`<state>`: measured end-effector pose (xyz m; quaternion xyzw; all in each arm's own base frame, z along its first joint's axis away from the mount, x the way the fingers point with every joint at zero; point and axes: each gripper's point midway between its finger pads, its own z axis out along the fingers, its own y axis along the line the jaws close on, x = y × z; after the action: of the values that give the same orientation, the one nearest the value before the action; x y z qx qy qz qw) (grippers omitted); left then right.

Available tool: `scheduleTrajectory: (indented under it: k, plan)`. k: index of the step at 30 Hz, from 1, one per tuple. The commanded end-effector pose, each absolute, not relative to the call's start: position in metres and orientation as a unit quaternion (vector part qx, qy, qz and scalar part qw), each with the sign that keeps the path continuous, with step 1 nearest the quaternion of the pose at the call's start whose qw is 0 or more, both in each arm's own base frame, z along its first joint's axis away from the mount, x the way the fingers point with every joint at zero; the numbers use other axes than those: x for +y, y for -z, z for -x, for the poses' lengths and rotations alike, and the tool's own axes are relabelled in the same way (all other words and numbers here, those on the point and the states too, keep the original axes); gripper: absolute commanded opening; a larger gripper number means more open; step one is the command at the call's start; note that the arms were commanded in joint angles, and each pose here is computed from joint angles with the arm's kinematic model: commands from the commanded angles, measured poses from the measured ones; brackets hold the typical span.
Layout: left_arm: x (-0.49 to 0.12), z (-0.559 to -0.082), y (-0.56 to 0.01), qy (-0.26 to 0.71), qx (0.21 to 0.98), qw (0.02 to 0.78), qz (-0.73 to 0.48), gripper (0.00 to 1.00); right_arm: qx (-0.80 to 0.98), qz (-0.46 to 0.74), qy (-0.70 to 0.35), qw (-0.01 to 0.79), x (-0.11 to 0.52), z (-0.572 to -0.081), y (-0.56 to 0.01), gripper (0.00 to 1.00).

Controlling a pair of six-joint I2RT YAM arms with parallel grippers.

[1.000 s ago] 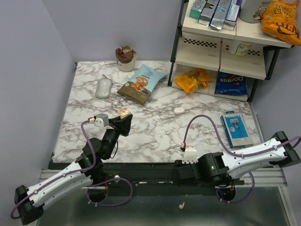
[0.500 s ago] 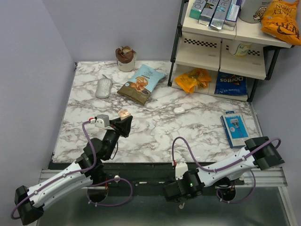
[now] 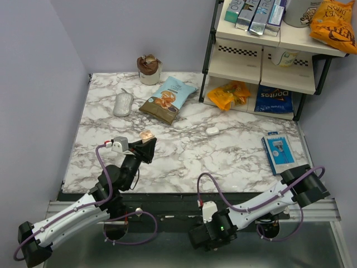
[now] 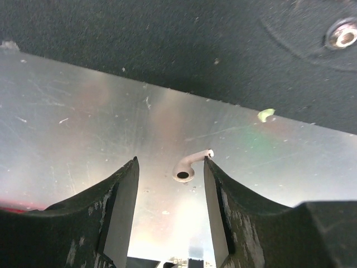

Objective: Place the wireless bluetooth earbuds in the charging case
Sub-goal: Pick up the earbud from the center of the board.

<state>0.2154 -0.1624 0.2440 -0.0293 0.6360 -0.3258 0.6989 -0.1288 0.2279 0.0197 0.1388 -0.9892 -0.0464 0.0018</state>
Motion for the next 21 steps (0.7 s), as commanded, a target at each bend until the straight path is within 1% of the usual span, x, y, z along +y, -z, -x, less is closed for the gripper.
scheduleTrajectory:
  k: [1, 11, 15, 19, 21]
  plan:
    - [-0.163, -0.215, -0.239, 0.325, 0.64, 0.696, 0.029, 0.0, -0.991, -0.128, 0.04, 0.006, 0.223, 0.131, -0.012, 0.56]
    - [-0.166, -0.217, -0.237, 0.322, 0.643, 0.694, 0.024, 0.0, -0.991, -0.127, 0.032, 0.005, 0.214, 0.132, -0.005, 0.45]
    - [-0.166, -0.217, -0.236, 0.322, 0.643, 0.694, 0.026, 0.0, -0.992, -0.125, 0.031, 0.005, 0.212, 0.134, -0.005, 0.37]
    - [-0.166, -0.217, -0.236, 0.323, 0.643, 0.694, 0.025, 0.0, -0.992, -0.124, 0.029, 0.005, 0.211, 0.135, -0.005, 0.32]
    - [-0.166, -0.216, -0.237, 0.324, 0.643, 0.694, 0.025, 0.0, -0.992, -0.123, 0.029, 0.005, 0.211, 0.136, -0.005, 0.26]
